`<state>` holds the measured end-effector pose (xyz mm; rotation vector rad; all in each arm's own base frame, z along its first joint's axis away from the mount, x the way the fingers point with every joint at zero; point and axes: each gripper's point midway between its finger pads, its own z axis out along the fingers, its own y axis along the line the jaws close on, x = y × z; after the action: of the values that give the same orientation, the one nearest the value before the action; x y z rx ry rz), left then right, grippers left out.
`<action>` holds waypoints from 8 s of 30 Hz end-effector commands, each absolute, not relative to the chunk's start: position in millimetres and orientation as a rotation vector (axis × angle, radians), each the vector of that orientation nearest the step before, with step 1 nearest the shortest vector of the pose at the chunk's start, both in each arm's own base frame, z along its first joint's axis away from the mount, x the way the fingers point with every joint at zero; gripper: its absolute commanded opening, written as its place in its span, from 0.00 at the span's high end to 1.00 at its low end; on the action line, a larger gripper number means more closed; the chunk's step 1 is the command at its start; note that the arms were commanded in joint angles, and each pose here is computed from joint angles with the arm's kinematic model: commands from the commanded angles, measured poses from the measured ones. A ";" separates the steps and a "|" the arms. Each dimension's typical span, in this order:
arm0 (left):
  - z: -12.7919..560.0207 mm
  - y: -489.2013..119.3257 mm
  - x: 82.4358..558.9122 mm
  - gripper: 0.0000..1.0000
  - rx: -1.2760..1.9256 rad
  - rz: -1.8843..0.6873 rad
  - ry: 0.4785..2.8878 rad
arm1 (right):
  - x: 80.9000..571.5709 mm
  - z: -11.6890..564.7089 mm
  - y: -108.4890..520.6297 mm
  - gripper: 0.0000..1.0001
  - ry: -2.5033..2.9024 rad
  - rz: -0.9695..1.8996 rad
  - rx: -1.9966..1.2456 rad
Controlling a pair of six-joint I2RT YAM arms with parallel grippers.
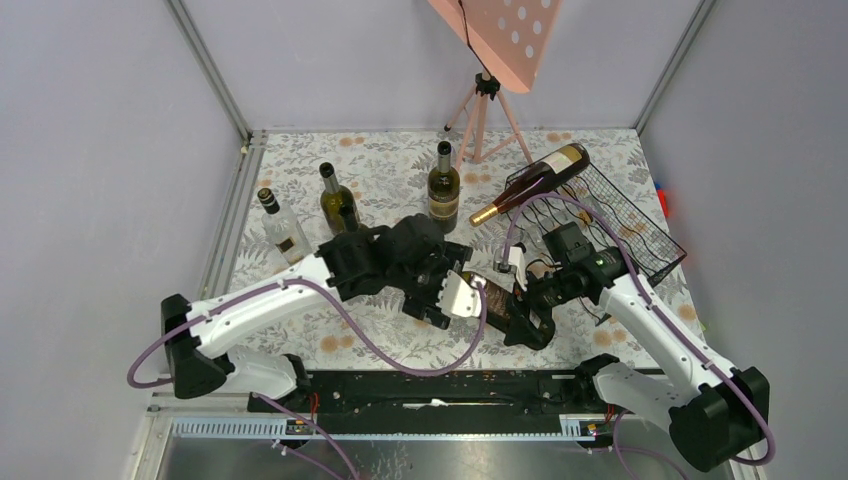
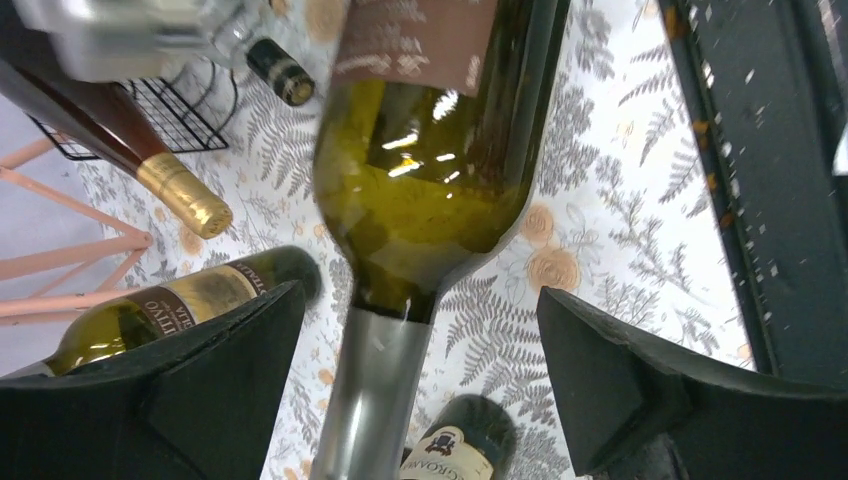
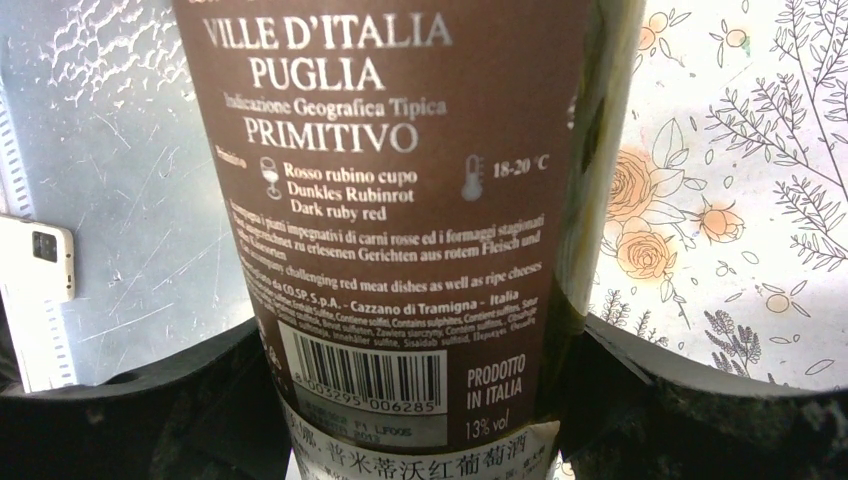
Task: Put the wine bottle on the wine rack
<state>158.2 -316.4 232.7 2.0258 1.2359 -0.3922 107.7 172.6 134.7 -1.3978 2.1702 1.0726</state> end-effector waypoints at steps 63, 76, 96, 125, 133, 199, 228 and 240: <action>175.8 -315.8 210.2 1.00 2.176 0.094 1.268 | 121.2 143.4 170.2 0.33 2.113 0.951 -1.413; 152.9 -282.2 217.6 1.00 1.965 -0.056 1.542 | 163.3 169.0 129.4 0.03 2.094 0.463 -1.224; 130.8 -380.8 198.4 1.00 1.630 -0.537 1.977 | 264.8 254.4 34.6 0.03 2.019 0.071 -0.265; 101.0 -457.5 208.6 1.00 1.447 -0.781 2.128 | 262.5 235.2 30.6 0.03 1.980 0.113 -0.241; 94.6 -494.6 217.5 1.00 1.350 -0.841 2.157 | 262.6 232.3 31.7 0.03 1.987 0.121 -0.251; 112.0 -563.7 230.1 0.28 1.222 -0.880 2.112 | 257.2 233.5 27.5 0.02 1.969 0.094 -0.253; 285.3 -325.5 222.9 0.17 1.326 -0.362 1.786 | 257.6 230.4 42.1 0.02 1.969 0.169 -0.337; 377.7 -196.7 270.7 0.07 0.834 -0.156 1.804 | 253.1 220.5 55.2 0.02 1.983 0.242 -0.426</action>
<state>259.3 -235.4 344.6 1.0105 1.8069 -0.2272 255.1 46.0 217.8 -0.3697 2.0084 0.2005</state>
